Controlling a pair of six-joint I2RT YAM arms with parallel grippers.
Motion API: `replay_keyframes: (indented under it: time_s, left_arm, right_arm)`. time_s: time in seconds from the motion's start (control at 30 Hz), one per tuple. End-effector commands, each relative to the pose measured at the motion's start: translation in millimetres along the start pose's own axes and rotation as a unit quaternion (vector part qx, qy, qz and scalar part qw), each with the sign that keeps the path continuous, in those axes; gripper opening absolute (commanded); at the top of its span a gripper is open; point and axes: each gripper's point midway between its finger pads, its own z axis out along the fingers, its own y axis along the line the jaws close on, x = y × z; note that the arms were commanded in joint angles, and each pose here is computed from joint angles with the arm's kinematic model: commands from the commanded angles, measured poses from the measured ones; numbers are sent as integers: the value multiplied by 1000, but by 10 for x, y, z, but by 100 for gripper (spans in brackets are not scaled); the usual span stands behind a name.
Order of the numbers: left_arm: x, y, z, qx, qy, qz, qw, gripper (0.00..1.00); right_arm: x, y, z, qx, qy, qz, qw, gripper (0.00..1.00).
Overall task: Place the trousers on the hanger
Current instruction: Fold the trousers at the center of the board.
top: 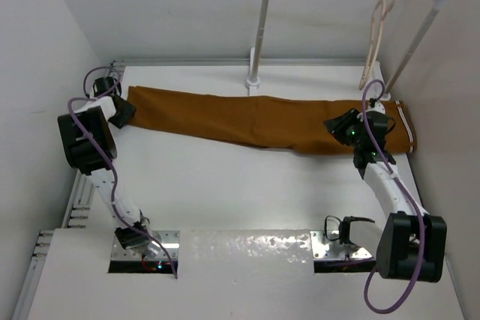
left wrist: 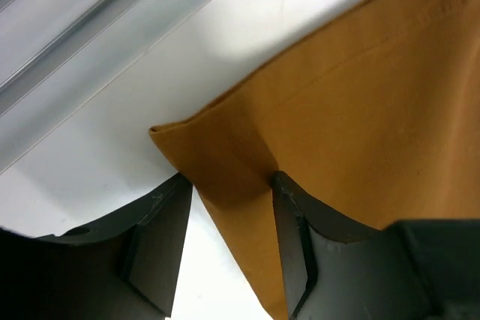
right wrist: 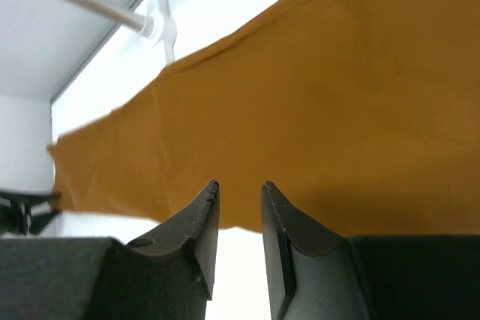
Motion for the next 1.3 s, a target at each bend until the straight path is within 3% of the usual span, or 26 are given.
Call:
replay_keyframes:
  time_s: [0.0, 0.13, 0.2, 0.23, 0.33, 0.43, 0.57, 0.77, 0.9, 1.1, 1.27]
  left_arm:
    - [112, -59, 198, 9, 20, -24, 999, 45]
    - [119, -44, 317, -3, 8, -31, 999, 37]
    - [71, -31, 338, -8, -6, -31, 999, 25]
    - [12, -42, 328, -4, -18, -28, 999, 13]
    - [-75, -56, 302, -4, -37, -21, 999, 1]
    - [-248, -30, 203, -15, -69, -4, 998, 0]
    - [-541, 365, -56, -103, -128, 15, 986, 0]
    - [-574, 1068, -301, -163, -132, -29, 977, 0]
    - [-747, 1133, -542, -143, -162, -68, 974, 0]
    - [-886, 1134, -515, -168, -150, -62, 972, 0]
    - [-828, 1227, -419, -194, -139, -53, 970, 0]
  right_arm:
    - [29, 126, 14, -29, 3, -22, 999, 29]
    - [57, 122, 37, -30, 6, -21, 999, 29]
    - [61, 95, 63, -25, 6, -20, 999, 29]
    - [74, 78, 84, -22, 10, -19, 1000, 29]
    - [110, 44, 106, -20, 12, -14, 1000, 29]
    - [139, -48, 120, -3, 11, -17, 1000, 29]
    - [68, -347, 101, 74, -16, -26, 997, 30]
    - [96, -931, 35, 209, -52, 4, 976, 46]
    - [95, -1198, -68, 262, -72, 24, 962, 56]
    - [-183, -1637, -349, 331, -131, 78, 931, 75]
    - [-126, -1924, -299, 324, -121, 157, 925, 80]
